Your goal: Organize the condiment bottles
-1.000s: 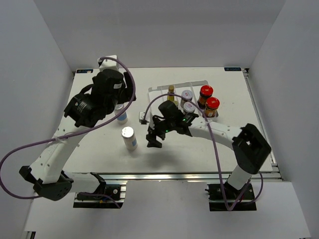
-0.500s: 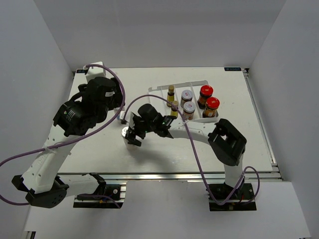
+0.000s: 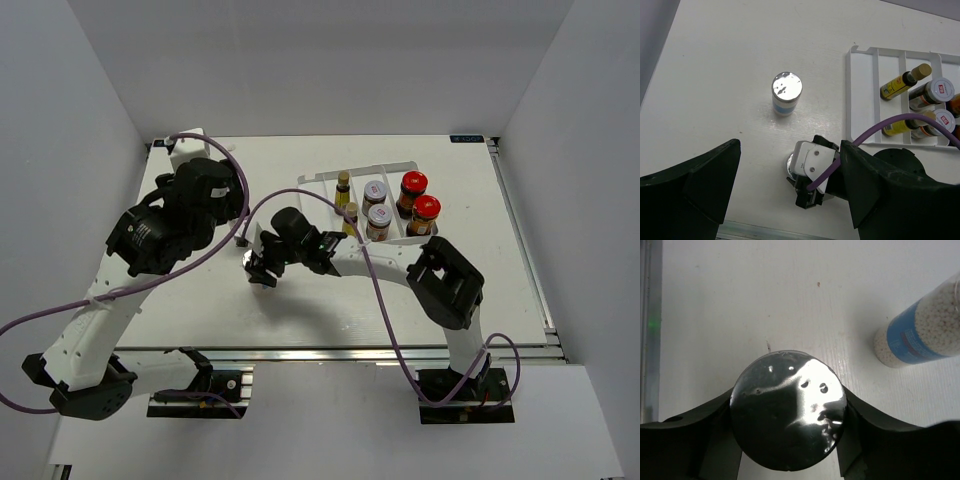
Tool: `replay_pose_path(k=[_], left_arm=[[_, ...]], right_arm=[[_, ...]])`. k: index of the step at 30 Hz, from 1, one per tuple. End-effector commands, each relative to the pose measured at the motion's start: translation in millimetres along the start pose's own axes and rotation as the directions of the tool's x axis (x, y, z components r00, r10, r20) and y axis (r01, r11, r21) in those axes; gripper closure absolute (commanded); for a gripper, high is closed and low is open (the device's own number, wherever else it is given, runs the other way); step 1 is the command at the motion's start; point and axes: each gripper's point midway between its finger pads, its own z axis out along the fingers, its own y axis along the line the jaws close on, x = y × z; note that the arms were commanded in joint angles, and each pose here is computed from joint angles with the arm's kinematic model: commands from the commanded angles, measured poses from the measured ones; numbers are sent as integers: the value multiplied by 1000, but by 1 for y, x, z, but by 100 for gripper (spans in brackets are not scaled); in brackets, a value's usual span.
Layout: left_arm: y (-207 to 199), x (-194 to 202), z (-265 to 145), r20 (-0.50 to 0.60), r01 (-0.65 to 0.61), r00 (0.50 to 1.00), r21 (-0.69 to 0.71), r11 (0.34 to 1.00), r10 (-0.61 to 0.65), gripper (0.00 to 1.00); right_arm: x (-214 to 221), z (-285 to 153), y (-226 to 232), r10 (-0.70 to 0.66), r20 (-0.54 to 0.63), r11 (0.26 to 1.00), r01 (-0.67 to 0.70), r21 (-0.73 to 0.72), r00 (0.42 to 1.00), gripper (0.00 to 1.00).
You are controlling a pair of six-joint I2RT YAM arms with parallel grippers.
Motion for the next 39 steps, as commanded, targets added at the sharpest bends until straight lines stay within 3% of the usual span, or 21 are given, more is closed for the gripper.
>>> replay_pose_path(k=[1, 4, 6, 9, 16, 27, 39], left_arm=[[9, -1, -5, 16, 28, 999, -19, 999, -28, 10], [9, 2, -2, 12, 31, 999, -24, 999, -31, 10], [9, 7, 1, 5, 30, 1000, -30, 999, -30, 10], [10, 22, 9, -16, 21, 1000, -41, 999, -22, 10], [10, 33, 15, -6, 67, 998, -37, 997, -67, 9], [6, 41, 22, -26, 66, 997, -35, 997, -66, 10], [1, 47, 27, -46, 55, 997, -25, 998, -56, 10]], right_arm=[[-32, -9, 8, -71, 111, 996, 76, -37, 991, 50], [-41, -16, 12, -78, 141, 994, 87, -61, 987, 75], [-48, -22, 9, -79, 160, 994, 91, -64, 984, 84], [-58, -38, -8, -59, 183, 997, 66, -32, 981, 88], [-72, -88, -67, -23, 189, 999, 14, 52, 982, 88], [-53, -147, -145, 24, 145, 961, -63, 270, 989, 90], [-9, -149, -176, 38, 67, 940, -59, 337, 997, 88]])
